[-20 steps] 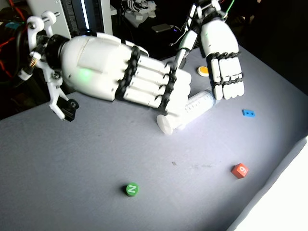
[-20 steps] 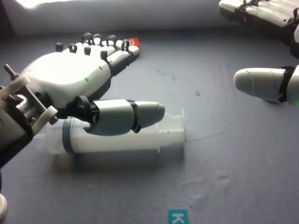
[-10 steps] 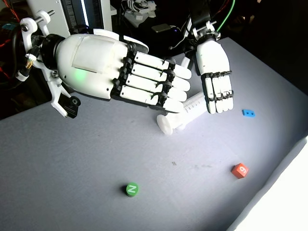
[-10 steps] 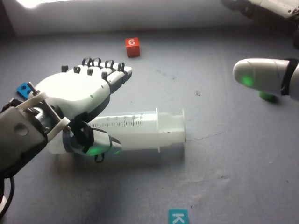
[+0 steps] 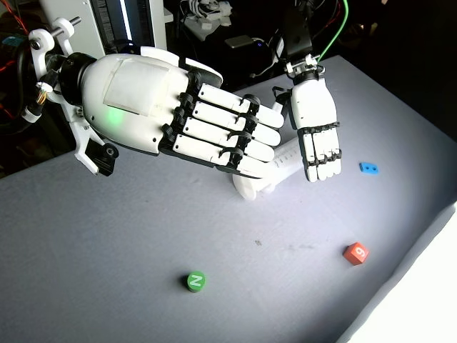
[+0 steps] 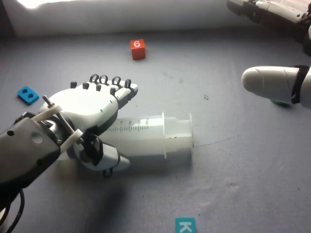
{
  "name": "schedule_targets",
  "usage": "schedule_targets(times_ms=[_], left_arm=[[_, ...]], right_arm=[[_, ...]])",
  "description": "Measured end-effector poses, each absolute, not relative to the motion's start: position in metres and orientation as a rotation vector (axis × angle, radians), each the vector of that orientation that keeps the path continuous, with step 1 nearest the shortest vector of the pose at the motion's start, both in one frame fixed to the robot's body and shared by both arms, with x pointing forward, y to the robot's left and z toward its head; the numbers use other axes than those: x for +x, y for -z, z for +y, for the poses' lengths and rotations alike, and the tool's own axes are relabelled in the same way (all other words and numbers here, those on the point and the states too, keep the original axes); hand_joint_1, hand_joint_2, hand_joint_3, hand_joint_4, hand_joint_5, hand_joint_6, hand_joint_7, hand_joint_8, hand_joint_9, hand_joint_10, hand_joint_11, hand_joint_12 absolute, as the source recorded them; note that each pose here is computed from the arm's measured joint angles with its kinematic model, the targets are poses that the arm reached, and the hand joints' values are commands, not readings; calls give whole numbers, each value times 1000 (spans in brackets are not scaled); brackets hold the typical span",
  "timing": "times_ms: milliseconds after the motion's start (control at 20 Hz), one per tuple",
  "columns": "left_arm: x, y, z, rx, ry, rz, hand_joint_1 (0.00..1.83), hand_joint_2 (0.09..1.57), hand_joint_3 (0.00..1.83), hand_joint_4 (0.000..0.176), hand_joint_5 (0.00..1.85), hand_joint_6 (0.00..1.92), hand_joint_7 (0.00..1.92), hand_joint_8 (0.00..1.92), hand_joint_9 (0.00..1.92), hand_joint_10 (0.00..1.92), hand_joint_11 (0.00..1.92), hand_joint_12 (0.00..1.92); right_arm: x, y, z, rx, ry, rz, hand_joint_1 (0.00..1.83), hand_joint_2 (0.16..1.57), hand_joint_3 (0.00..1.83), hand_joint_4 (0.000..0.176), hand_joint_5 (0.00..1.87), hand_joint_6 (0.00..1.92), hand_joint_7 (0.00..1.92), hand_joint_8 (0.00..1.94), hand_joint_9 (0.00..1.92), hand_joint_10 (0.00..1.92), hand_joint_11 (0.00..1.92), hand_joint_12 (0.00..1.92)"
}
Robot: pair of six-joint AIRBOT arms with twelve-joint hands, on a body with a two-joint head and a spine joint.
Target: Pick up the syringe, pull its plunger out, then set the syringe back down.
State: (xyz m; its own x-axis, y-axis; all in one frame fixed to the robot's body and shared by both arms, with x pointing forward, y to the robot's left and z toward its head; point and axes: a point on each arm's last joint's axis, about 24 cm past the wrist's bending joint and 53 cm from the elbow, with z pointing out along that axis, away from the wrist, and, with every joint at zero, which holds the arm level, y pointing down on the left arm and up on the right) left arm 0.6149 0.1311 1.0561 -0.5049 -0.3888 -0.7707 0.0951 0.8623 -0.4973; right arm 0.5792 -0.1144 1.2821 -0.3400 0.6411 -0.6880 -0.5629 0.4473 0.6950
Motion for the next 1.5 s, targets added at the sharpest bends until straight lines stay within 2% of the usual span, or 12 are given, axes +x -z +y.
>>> schedule_targets(times_ms=[550, 600, 750, 850, 900, 950, 1000, 1050, 1150, 1250, 1350, 1500], left_arm=[[615, -1028, 130, -212, 573, 2062, 971, 1022, 15, 0, 0, 0, 26, 9, 38, 14, 63, 38], [615, -1024, 131, -212, 569, 2066, 993, 1061, 0, 0, 14, 5, 54, 9, 69, 9, 12, 216], [617, -1023, 130, -211, 568, 2062, 1049, 1098, 1, 0, 282, 23, 400, 21, 402, 40, 0, 892], [619, -1025, 132, -214, 559, 2049, 1068, 1121, 0, 0, 569, 44, 704, 33, 682, 71, 155, 1039], [621, -1027, 133, -208, 554, 2041, 1071, 1135, 1, 0, 778, 47, 909, 79, 826, 214, 258, 1213], [623, -1028, 135, -209, 547, 2033, 1222, 1089, 2, 0, 1038, 491, 1026, 855, 952, 504, 407, 1314], [624, -1029, 137, -210, 542, 2023, 1238, 1098, 0, 0, 1064, 672, 994, 1085, 931, 748, 457, 1354], [625, -1030, 137, -213, 540, 2019, 1241, 1103, 2, 0, 1064, 724, 973, 1158, 902, 918, 504, 1374], [623, -1027, 135, -219, 547, 2029, 1220, 1118, 2, 12, 990, 961, 968, 1072, 880, 958, 526, 1385], [623, -1027, 135, -221, 547, 2030, 1218, 1121, 0, 17, 969, 992, 979, 1057, 878, 944, 526, 1397], [623, -1027, 135, -222, 548, 2030, 1217, 1126, 1, 4, 960, 977, 967, 1107, 874, 947, 509, 1414], [623, -1028, 134, -228, 555, 2030, 1218, 1124, 1, 3, 953, 984, 980, 1083, 875, 940, 500, 1402]], right_arm=[[579, -1274, -112, 72, -1227, 1499, 17, 1227, 0, 0, 0, 0, 0, 0, 0, 0, 0, 0], [579, -1274, -111, 72, -1229, 1499, 10, 1229, 1, 0, 0, 0, 0, 0, 0, 0, 0, 0], [578, -1271, -109, 72, -1233, 1507, 6, 1233, 2, 0, 0, 0, 0, 0, 0, 0, 0, 0], [578, -1270, -108, 69, -1233, 1510, 1, 1233, 2, 0, 0, 0, 0, 0, 0, 0, 0, 0], [578, -1270, -107, 70, -1236, 1509, 1, 1235, 3, 0, 0, 0, 0, 0, 0, 0, 0, 0], [578, -1270, -107, 72, -1237, 1509, 0, 1237, 4, 0, 0, 0, 0, 0, 0, 0, 0, 0], [578, -1270, -107, 73, -1237, 1511, 0, 1237, 3, 0, 0, 0, 0, 0, 0, 0, 0, 0], [578, -1270, -107, 72, -1237, 1510, 6, 1238, 3, 0, 0, 0, 0, 0, 0, 0, 0, 0], [578, -1270, -107, 69, -1237, 1511, 0, 1243, 5, 0, 0, 0, 0, 0, 0, 0, 0, 0], [578, -1268, -105, 70, -1237, 1520, 0, 1245, 5, 0, 0, 0, 0, 0, 0, 0, 0, 0], [578, -1264, -105, 70, -1234, 1534, 0, 1247, 5, 0, 0, 0, 0, 0, 0, 0, 0, 0], [578, -1262, -105, 92, -1252, 1549, 1, 1245, 4, 0, 0, 0, 0, 0, 0, 0, 0, 0]])
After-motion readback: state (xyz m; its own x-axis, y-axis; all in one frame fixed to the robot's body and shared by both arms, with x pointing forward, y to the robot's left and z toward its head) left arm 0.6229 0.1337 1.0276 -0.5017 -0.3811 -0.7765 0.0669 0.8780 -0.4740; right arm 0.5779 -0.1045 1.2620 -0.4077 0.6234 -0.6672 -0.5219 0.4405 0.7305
